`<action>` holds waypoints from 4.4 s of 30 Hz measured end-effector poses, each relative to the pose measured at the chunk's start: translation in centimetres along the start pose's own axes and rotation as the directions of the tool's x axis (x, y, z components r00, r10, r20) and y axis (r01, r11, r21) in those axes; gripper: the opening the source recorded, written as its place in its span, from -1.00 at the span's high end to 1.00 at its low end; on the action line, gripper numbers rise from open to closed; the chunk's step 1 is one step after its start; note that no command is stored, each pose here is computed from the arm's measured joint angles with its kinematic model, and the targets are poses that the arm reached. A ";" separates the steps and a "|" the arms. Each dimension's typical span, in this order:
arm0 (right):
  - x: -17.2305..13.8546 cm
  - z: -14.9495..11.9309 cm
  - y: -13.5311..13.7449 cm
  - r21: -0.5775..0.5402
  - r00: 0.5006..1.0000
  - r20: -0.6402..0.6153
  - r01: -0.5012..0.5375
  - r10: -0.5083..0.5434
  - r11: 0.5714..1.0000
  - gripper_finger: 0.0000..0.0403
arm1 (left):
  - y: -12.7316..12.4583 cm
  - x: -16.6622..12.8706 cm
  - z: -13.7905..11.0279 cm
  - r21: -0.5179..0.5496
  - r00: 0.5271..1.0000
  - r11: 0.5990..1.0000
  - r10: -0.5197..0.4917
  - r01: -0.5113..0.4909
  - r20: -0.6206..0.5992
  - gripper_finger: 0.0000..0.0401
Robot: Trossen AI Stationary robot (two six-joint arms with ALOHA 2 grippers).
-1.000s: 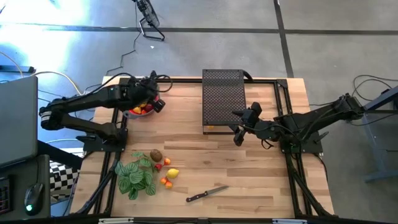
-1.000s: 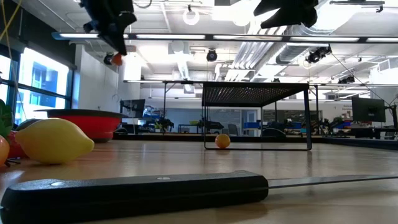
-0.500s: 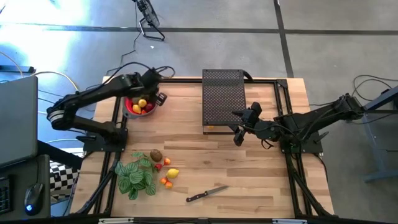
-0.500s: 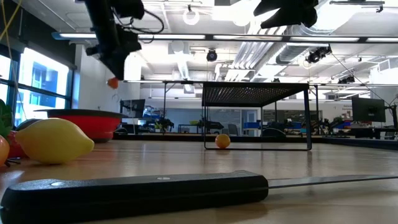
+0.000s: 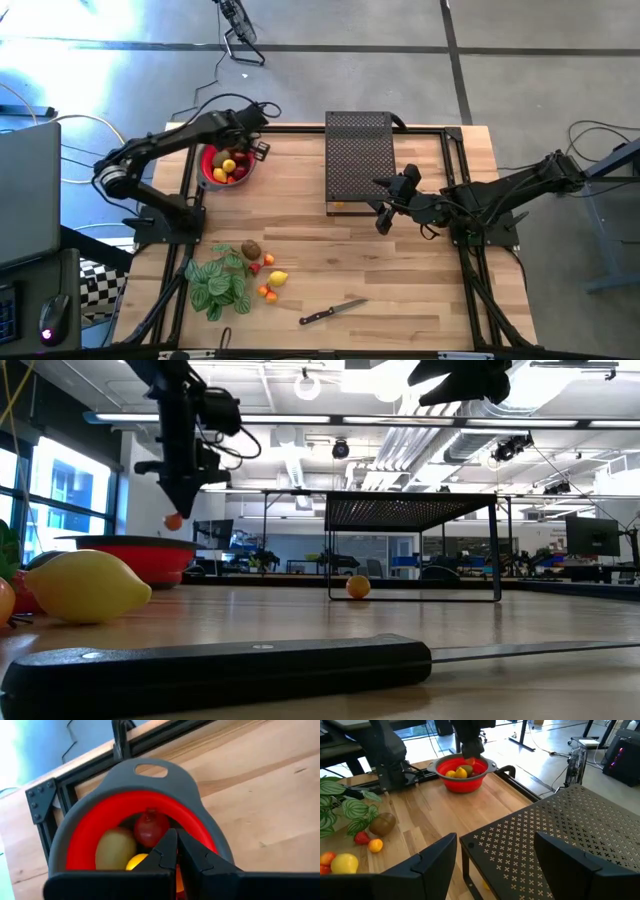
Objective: Pick & Place Fruit
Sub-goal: Put the orange pear into the strainer bowl, then put the yellow lemon into the strainer bowl
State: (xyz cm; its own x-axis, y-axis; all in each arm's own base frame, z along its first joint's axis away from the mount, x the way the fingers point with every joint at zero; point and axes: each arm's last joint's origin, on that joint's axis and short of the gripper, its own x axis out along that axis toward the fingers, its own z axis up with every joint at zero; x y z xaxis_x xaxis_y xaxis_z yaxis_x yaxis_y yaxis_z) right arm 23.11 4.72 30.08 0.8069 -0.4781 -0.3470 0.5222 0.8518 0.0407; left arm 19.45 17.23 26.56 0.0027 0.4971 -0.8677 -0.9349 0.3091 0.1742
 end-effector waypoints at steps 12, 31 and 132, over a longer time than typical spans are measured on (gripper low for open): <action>0.0 0.0 0.0 0.000 1.000 0.000 0.000 0.000 1.000 -0.28 | -1.4 3.0 0.0 0.022 0.994 0.998 0.061 -0.059 -0.088 0.98; 0.0 0.0 0.0 -0.003 1.000 0.000 0.000 0.000 1.000 -0.28 | -1.2 2.7 -0.2 0.067 0.993 0.996 0.061 -0.054 -0.100 0.34; -0.1 -0.1 0.4 0.003 0.992 -0.048 -0.119 0.119 0.993 0.98 | -9.9 -18.5 -20.0 0.698 0.588 0.327 -0.792 0.637 -0.165 0.98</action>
State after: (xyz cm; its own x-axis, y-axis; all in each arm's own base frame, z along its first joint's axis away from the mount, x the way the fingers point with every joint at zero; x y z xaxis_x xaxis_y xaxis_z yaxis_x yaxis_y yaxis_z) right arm 23.21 5.09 30.00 0.8492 -0.3624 -0.3841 0.4233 0.9020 0.0850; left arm 21.57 -11.20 31.56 0.6835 -0.0867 -0.7248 -0.0560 0.9838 -0.1704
